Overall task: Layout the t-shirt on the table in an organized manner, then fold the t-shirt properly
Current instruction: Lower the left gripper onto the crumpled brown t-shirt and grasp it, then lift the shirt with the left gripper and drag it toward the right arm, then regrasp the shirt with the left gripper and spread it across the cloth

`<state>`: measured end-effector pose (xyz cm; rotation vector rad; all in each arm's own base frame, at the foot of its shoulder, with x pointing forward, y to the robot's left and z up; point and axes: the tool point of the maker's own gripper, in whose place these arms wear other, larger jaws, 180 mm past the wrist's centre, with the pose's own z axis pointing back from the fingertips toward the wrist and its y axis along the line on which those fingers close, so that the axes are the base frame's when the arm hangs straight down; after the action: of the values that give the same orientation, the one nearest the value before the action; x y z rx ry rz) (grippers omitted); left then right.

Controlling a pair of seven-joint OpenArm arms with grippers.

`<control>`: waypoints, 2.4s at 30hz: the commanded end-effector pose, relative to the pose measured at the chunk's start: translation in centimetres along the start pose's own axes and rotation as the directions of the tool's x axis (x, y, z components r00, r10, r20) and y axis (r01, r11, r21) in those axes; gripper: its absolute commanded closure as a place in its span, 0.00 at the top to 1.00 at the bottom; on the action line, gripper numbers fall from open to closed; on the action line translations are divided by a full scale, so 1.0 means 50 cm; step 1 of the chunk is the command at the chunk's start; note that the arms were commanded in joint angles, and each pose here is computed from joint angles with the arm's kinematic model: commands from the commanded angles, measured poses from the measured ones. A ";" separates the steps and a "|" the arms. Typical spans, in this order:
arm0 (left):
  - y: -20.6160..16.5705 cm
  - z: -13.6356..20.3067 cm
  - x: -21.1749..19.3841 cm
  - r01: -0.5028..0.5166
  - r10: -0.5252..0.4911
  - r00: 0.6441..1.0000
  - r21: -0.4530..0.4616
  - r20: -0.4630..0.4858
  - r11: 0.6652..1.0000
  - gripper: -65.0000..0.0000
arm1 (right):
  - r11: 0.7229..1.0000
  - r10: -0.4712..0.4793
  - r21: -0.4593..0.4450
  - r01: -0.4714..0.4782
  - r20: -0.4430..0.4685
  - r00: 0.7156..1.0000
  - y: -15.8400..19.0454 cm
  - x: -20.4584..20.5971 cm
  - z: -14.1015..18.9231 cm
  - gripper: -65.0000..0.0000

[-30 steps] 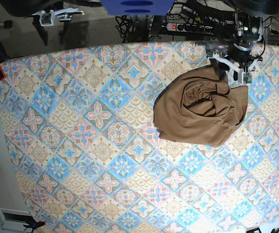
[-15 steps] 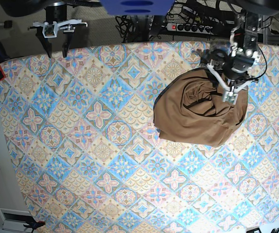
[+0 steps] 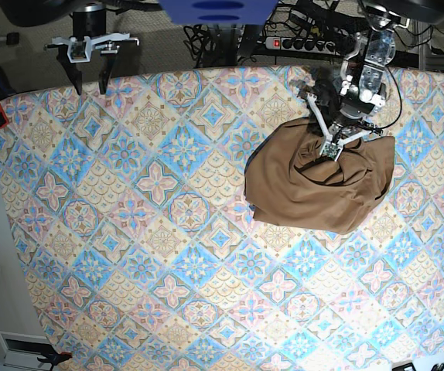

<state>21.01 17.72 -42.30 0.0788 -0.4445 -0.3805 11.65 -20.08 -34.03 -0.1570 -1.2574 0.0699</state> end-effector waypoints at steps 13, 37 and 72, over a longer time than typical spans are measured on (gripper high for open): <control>-0.100 0.111 0.153 -0.011 0.037 0.961 -0.096 0.275 0.995 0.00 | 1.000 0.001 -0.007 -0.001 0.055 0.998 -0.005 0.026 -0.010 0.43; -0.591 0.223 0.465 0.529 -0.285 0.786 -0.358 0.548 0.769 0.00 | 1.000 0.000 -0.008 0.000 0.048 0.999 -0.005 0.021 -0.008 0.43; -0.242 0.135 0.092 0.132 -0.031 0.927 -0.250 0.375 0.959 0.71 | 0.999 -0.053 -0.014 0.052 -0.080 0.995 0.021 -0.074 0.020 0.43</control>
<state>17.18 4.96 -37.17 -0.2398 -0.7126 -0.5480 9.74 -19.46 -38.06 -0.1344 -1.1586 0.0124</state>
